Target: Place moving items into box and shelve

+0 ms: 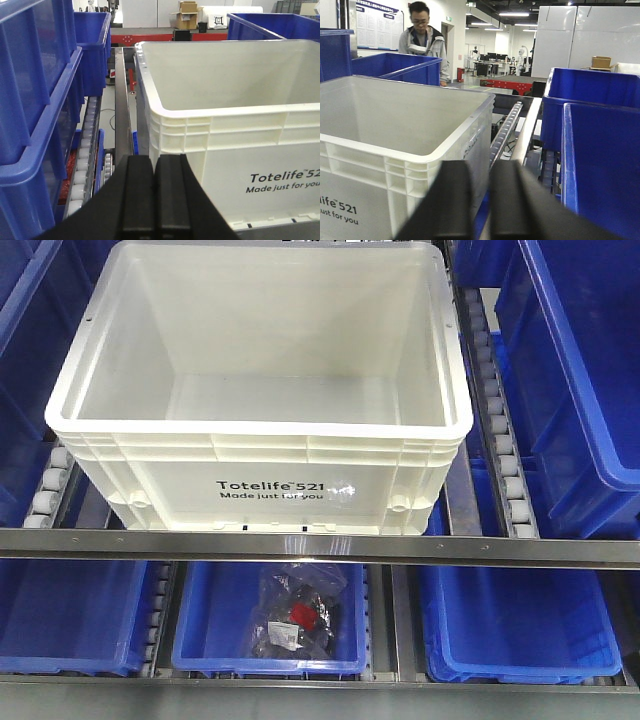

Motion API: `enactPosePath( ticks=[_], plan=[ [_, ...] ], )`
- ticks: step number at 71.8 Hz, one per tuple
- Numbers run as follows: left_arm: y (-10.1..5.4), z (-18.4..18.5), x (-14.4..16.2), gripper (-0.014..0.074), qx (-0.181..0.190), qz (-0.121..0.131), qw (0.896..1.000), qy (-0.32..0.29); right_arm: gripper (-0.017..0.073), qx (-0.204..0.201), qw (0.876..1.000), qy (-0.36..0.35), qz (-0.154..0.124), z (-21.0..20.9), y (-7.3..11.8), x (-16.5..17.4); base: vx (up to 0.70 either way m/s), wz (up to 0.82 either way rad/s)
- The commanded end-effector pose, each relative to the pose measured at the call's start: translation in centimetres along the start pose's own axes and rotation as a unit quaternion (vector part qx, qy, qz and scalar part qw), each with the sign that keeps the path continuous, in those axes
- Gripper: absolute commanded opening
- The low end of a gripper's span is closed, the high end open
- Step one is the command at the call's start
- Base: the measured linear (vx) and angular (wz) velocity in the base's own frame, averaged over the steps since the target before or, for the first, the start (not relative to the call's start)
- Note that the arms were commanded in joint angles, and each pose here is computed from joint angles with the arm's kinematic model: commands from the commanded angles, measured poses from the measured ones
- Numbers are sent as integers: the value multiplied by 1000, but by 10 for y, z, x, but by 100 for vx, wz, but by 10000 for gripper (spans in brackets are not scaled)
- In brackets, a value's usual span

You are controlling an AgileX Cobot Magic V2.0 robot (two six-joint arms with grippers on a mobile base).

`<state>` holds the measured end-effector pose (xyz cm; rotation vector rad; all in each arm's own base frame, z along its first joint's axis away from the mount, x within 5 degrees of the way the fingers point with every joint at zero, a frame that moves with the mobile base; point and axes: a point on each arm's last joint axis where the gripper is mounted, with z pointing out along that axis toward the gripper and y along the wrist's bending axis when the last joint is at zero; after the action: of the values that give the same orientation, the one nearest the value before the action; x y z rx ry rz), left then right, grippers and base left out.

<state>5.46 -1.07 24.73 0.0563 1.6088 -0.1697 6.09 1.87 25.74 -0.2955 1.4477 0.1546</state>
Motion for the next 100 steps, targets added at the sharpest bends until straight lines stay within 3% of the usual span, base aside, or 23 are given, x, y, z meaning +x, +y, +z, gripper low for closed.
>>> enactPosePath(
  ticks=[1, 51, 55, 66, 82, 94, 100],
  plan=[
    [1, 0, -14, -29, -6, -11, 999, -41, -21, 12, 999, -47, -5, 1, -3, -16, 0, 0],
    [1, 0, -14, -27, -6, -11, 999, -40, -15, 11, 999, -43, -2, 1, -3, -16, 0, 0],
    [1, 0, -15, -28, -8, -2, 999, -44, -15, 11, 999, -43, -2, 1, -3, -16, 0, 0],
    [3, 2, -12, -28, -16, -15, 998, -59, -15, 11, 999, -43, -2, 1, -3, -16, 0, 0],
    [5, 3, -6, -28, -23, 12, 999, -36, -15, 11, 999, -43, -4, 1, -3, -16, 0, 0],
    [5, 3, 12, -28, -21, 18, 1000, -2, -15, 11, 999, -43, -4, 1, -3, -16, 0, 0],
    [7, 2, 32, -28, -22, 7, 1000, -2, -15, 11, 999, -43, -4, 1, -3, -16, 0, 0]
  ],
)
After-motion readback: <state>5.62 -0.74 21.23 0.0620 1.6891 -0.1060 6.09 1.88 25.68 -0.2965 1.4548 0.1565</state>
